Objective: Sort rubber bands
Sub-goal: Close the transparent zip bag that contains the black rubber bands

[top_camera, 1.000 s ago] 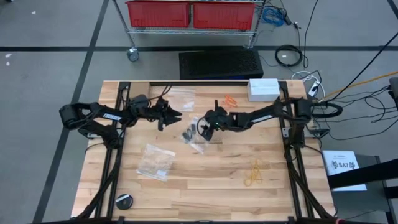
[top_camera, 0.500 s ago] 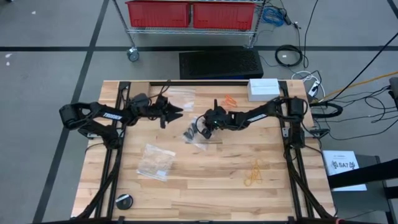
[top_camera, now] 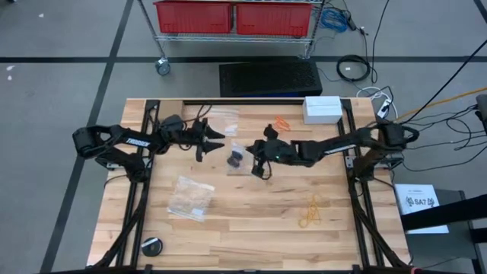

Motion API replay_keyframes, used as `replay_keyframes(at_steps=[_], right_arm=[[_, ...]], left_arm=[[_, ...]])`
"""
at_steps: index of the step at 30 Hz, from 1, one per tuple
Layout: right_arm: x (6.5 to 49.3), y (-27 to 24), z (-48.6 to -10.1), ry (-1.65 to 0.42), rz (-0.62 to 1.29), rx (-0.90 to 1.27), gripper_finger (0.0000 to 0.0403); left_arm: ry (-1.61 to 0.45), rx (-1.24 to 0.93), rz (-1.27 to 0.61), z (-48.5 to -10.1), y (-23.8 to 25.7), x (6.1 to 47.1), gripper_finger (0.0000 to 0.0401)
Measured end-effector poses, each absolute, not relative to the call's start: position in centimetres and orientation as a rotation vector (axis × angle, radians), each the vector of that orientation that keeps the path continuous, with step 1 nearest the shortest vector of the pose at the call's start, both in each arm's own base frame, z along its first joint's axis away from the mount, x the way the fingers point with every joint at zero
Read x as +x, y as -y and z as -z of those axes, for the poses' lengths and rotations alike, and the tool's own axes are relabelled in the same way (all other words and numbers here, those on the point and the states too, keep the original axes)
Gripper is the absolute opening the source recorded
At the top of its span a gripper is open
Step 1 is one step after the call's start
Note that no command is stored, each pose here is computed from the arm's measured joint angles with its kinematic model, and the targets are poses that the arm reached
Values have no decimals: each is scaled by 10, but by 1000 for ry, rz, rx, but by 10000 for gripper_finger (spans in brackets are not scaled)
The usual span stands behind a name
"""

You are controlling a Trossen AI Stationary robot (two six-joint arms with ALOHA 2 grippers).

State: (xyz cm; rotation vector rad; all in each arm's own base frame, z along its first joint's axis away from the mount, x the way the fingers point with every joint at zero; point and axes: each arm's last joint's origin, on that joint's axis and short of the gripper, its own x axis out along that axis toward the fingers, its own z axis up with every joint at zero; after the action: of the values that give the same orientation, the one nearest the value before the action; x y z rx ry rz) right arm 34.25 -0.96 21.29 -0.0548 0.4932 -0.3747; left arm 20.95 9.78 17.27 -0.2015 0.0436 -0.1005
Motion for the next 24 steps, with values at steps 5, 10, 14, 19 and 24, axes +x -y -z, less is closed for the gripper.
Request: replay_keyframes(at_steps=[5,10,14,19,24], right_arm=[[337,-3,-230,-442,365,-100,1],[336,-5,-230,-443,358,-113,1],[336,-5,-230,-443,358,-112,0],[337,-5,-230,-442,356,-112,0],[337,-8,-230,-441,347,-113,0]], left_arm=[[-49,-196,174,-173,-84,216,192],[-17,-173,188,-183,-78,226,192],[-20,-172,192,-191,-79,233,192],[-103,-188,152,-190,-82,240,189],[-105,-157,131,-191,-82,242,146]])
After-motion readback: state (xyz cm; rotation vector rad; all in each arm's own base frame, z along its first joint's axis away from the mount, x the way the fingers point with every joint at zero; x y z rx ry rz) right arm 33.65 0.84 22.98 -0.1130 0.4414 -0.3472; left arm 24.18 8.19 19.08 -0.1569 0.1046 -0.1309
